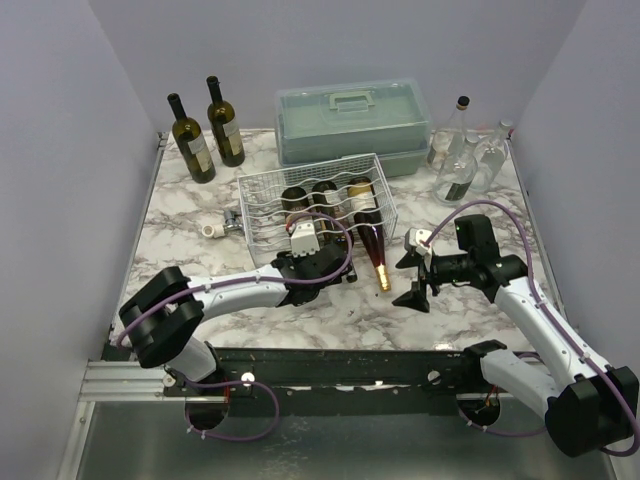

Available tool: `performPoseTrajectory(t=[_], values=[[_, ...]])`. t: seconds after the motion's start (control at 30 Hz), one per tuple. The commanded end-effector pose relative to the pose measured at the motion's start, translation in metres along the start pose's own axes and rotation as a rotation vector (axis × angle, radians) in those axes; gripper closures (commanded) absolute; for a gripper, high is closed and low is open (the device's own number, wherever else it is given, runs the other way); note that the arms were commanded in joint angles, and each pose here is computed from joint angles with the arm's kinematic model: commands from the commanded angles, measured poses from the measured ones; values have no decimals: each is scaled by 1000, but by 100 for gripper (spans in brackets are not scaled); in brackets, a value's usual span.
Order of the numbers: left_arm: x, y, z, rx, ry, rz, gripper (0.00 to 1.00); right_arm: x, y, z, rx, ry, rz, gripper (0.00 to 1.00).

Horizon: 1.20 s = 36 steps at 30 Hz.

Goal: Take the wine bottle off the wine rack
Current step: Pick up the wine bottle from the wine rack.

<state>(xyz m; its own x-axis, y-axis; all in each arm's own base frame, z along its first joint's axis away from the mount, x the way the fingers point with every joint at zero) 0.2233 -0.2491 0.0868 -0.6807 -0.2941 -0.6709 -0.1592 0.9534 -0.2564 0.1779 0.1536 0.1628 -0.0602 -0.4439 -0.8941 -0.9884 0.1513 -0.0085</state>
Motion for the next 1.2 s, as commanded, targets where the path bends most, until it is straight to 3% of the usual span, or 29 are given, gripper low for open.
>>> performPoseTrajectory(t=[0.0, 0.23, 1.17], values=[[-4, 1, 11, -36, -78, -31, 19, 3, -1, 0, 15, 5, -1, 1], [1, 4, 25, -82, -97, -20, 33, 4, -2, 0, 17, 8, 1, 1], [1, 10, 47, -96, -81, 13, 57, 4, -1, 0, 16, 8, -5, 1]])
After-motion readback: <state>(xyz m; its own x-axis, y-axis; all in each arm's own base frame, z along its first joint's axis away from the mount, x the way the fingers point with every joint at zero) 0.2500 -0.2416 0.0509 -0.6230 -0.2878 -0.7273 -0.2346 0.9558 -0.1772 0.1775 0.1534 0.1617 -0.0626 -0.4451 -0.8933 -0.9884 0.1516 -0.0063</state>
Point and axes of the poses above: each gripper's point midway between its finger pads, its own z axis out along the fingers, its own y axis along the line the jaws close on, x = y × z, the point moved 3 cm from there along -z, back along the fingers, and after that the axes turned 3 degrees about -z, right-handed, at the moved point
